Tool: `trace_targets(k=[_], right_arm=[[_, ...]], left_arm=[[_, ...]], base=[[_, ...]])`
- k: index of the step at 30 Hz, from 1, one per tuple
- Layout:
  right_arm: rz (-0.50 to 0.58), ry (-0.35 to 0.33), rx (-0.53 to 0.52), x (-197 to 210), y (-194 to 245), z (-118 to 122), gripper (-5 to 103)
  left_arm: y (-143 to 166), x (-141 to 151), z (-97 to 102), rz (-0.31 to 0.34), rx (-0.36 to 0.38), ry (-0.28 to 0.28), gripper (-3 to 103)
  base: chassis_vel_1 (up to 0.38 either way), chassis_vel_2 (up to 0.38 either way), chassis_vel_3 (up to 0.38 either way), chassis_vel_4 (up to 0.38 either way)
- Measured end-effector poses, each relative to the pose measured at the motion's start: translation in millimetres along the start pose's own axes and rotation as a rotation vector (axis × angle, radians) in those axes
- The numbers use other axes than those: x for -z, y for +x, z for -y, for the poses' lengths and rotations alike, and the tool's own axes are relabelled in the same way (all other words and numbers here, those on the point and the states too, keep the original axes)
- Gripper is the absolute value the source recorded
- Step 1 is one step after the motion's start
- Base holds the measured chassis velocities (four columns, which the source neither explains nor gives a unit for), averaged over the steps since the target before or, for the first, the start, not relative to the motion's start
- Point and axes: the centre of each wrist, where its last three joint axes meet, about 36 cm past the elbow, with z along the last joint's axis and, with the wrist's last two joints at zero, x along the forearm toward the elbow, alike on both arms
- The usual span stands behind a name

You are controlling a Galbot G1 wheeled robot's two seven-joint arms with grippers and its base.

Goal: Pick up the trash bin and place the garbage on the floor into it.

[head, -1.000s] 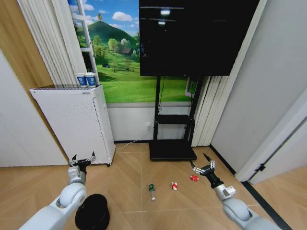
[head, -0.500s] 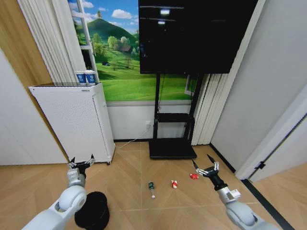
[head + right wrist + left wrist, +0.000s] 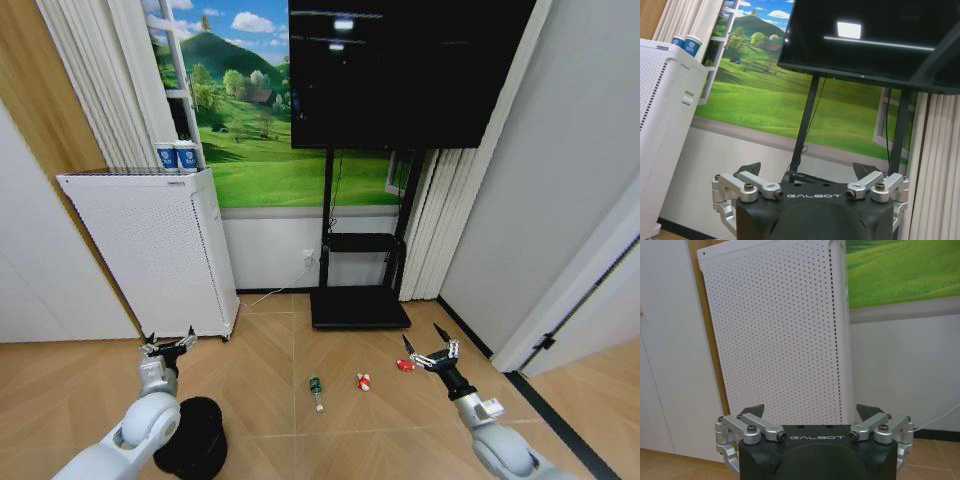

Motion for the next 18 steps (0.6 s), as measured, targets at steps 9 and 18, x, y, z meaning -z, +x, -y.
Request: trace_targets(k=[9,18], right_arm=[[-0.025,-0.017,-0.029,-16,2,-12,100],[-0.038,-0.022,-0.039,-24,3,-19,100]], left_arm=[[11,-19,-7.1,-0.038,0.014,-0.034,100],[28,-42,-15.0,-0.092,0.02,-0.073,100]], base=[[0.0,0.0,0.0,0.0],[0.0,0.0,0.0,0.0]])
